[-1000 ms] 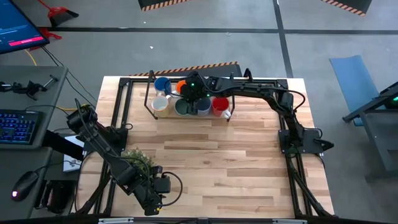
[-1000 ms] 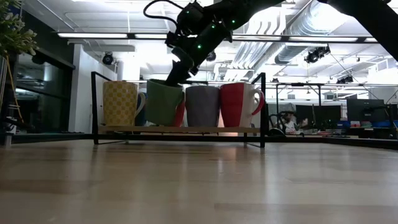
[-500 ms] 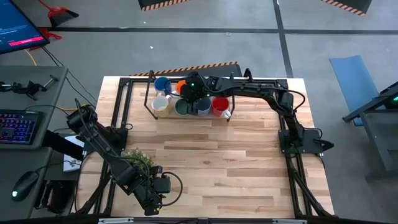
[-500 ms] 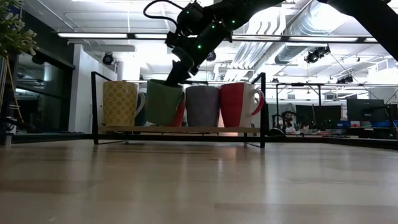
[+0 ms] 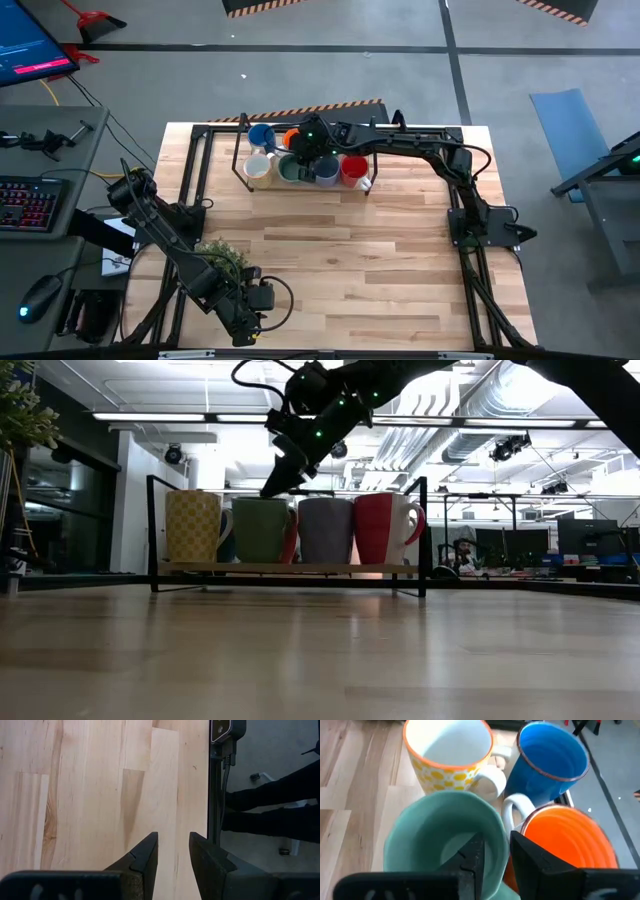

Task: Place coffee mugs
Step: Put the green mug on the shelf, then return to Home Position

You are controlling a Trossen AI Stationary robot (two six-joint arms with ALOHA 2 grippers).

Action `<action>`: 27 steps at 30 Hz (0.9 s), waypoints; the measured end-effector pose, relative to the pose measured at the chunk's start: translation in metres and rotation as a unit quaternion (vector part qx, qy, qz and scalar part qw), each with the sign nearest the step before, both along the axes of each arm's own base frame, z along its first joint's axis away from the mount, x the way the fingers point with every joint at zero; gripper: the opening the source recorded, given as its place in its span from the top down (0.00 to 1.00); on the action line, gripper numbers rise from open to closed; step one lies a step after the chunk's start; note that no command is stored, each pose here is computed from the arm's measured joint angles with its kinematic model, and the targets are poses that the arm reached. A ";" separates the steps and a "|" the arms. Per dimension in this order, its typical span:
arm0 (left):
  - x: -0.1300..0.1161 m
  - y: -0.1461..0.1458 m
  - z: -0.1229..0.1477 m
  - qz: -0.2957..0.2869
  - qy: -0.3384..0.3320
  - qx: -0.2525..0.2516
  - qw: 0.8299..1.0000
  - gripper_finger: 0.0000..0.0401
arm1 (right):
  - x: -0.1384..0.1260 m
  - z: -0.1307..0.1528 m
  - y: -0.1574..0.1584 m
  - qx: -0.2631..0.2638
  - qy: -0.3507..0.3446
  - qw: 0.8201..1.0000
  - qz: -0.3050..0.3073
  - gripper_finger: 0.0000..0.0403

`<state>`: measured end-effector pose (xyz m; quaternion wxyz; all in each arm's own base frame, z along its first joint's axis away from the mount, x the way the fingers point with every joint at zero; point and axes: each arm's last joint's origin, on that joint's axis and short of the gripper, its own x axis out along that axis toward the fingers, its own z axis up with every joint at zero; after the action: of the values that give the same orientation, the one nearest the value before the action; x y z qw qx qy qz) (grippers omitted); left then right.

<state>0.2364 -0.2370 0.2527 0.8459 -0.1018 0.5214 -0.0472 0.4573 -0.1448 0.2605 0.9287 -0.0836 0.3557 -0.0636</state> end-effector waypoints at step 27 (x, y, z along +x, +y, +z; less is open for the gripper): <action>0.000 0.001 0.000 0.006 -0.008 0.008 1.000 0.75 | 0.005 0.045 0.016 0.007 -0.024 1.000 0.010 0.83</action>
<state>0.2368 -0.2365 0.2528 0.8512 -0.0978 0.5142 -0.0385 0.4626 -0.1292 0.3055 0.9383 -0.0786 0.3326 -0.0539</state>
